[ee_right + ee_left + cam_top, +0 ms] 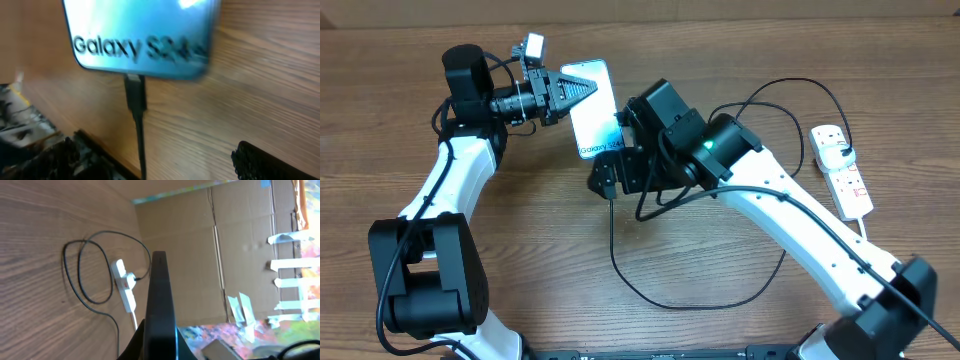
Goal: Plug charger to phone and switch on socket
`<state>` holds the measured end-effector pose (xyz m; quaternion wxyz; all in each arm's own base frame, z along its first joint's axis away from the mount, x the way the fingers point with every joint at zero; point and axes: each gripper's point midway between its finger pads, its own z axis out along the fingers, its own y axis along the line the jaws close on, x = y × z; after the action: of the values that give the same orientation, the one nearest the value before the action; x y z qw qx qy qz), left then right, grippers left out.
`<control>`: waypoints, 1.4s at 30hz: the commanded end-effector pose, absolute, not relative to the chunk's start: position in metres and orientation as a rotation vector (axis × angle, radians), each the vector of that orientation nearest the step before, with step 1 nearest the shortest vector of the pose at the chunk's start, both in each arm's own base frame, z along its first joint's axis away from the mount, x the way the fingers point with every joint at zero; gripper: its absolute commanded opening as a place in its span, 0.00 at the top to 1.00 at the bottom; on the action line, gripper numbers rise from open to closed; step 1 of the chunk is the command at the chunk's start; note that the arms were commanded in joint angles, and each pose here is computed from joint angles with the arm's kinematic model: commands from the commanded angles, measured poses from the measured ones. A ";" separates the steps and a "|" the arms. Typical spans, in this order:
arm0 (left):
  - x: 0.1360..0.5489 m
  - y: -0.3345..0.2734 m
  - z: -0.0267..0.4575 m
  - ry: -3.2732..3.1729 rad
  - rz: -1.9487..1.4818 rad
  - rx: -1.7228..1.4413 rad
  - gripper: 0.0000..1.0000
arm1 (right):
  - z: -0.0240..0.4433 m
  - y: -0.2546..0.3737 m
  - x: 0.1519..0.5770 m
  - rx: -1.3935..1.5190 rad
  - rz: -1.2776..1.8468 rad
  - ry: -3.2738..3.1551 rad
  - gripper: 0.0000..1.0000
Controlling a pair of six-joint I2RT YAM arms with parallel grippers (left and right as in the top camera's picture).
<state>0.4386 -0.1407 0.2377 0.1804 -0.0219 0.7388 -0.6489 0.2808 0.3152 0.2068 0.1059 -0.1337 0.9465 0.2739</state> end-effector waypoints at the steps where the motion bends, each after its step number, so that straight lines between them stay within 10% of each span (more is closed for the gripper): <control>1: 0.442 -0.143 0.243 2.068 -1.795 -0.027 0.96 | 0.254 0.298 0.283 -0.350 0.607 2.611 0.00; 7: 0.442 -0.143 0.243 2.070 -1.801 -0.030 0.96 | 0.237 0.317 0.283 -0.362 0.325 2.486 0.00; 13: 0.435 -0.145 0.246 2.071 -1.838 0.008 0.96 | 0.238 0.328 0.297 -0.281 0.358 2.447 0.44; 25: 0.435 -0.146 0.246 2.079 -1.852 -0.014 0.96 | 0.194 0.329 0.298 -0.304 0.272 2.525 0.45; 42: 0.432 -0.146 0.247 2.076 -1.865 0.012 0.96 | 0.207 0.340 0.314 -0.260 0.345 2.452 0.96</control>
<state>0.4394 -0.1400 0.2377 0.1838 -0.0214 0.7392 -0.6475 0.3046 0.3393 0.1963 0.2991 -0.1100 0.9400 0.1219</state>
